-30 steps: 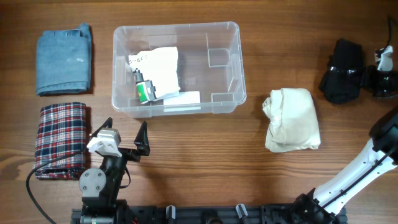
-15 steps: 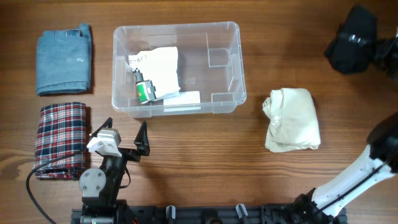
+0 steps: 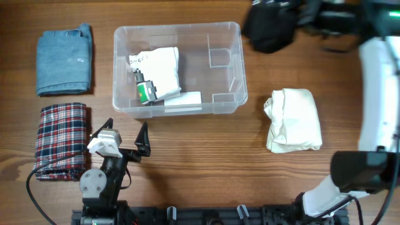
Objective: Pack container
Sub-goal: 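Lift the black garment and carry it into the container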
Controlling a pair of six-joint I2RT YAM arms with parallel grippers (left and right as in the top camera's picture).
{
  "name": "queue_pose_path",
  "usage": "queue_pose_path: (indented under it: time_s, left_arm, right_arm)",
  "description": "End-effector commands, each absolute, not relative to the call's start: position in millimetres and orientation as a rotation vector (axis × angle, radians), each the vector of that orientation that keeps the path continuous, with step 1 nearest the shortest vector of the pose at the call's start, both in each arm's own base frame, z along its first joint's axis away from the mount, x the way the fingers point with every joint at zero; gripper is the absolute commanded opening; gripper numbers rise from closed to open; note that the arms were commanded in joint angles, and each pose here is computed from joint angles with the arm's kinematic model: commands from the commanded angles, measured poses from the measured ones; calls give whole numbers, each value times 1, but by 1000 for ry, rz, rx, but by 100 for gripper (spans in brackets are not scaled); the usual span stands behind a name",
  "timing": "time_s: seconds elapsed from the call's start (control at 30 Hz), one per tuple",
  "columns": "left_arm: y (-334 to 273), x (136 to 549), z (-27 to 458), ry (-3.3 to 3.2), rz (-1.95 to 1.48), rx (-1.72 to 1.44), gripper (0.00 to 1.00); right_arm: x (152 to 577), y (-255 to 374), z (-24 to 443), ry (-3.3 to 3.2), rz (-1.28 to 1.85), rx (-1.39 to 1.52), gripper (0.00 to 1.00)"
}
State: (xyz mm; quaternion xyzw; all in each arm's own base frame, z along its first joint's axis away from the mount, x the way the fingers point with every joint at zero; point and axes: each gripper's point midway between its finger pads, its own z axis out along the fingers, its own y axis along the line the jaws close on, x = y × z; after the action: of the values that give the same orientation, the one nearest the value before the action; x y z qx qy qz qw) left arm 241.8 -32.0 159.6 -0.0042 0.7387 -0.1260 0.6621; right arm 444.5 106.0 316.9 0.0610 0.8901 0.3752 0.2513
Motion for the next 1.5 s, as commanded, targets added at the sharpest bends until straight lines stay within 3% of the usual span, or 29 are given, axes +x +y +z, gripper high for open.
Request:
queue_pose_path:
  time_s: [0.0, 0.13, 0.6, 1.17, 1.27, 1.3, 1.37, 1.47]
  left_arm:
    - [-29, 242, 159, 1670, -279, -24, 100]
    - [-29, 242, 159, 1670, -279, -24, 100]
    - [-29, 242, 159, 1670, -279, -24, 100]
    - [-29, 242, 159, 1670, -279, -24, 100]
    - [-29, 242, 159, 1670, -279, -24, 100]
    - [-29, 242, 159, 1670, -279, -24, 100]
    - [-29, 242, 159, 1670, -279, -24, 100]
    - [-29, 242, 159, 1670, -279, -24, 100]
  right_arm:
    - [454, 142, 288, 2495, 804, 398, 4]
    - [455, 174, 260, 2531, 619, 473, 4]
    - [442, 269, 138, 2815, 555, 261, 5]
    - [449, 284, 85, 2861, 532, -35, 10]
    - [451, 285, 82, 2860, 532, -38, 21]
    - [450, 285, 81, 2861, 529, -49, 34]
    - [451, 284, 79, 2862, 520, -62, 48]
    - [450, 284, 78, 2866, 519, -61, 58]
